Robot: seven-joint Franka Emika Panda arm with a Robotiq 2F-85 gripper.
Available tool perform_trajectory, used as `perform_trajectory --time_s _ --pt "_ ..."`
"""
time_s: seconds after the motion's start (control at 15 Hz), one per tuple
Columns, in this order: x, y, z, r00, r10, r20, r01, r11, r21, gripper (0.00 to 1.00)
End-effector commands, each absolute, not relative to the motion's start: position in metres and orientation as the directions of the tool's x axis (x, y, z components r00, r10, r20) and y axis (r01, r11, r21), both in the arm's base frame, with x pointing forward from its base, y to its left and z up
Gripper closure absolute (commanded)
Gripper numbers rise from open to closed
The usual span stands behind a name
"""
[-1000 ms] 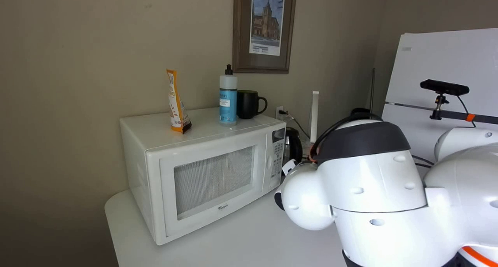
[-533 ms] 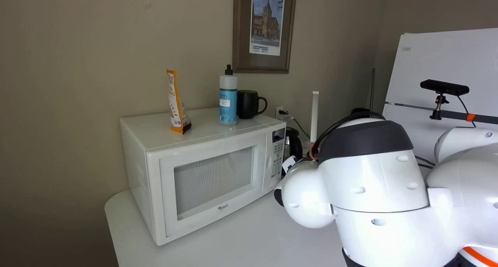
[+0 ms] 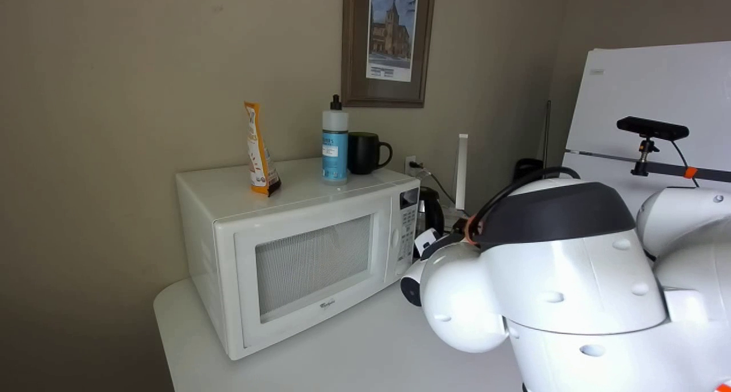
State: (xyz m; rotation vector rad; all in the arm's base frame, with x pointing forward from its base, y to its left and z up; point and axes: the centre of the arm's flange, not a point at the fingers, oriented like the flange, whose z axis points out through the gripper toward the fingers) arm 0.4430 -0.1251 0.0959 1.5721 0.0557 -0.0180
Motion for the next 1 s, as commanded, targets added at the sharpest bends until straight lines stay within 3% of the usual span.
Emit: perform_trajectory --time_s 0.0,0.93 --pt "0.429 -0.112 0.103 0.999 0.042 -0.030 0.031 -0.031 0.999 0.00" --pt "0.386 -0.145 0.229 0.956 0.204 0.213 -0.069 -0.547 0.835 0.00"
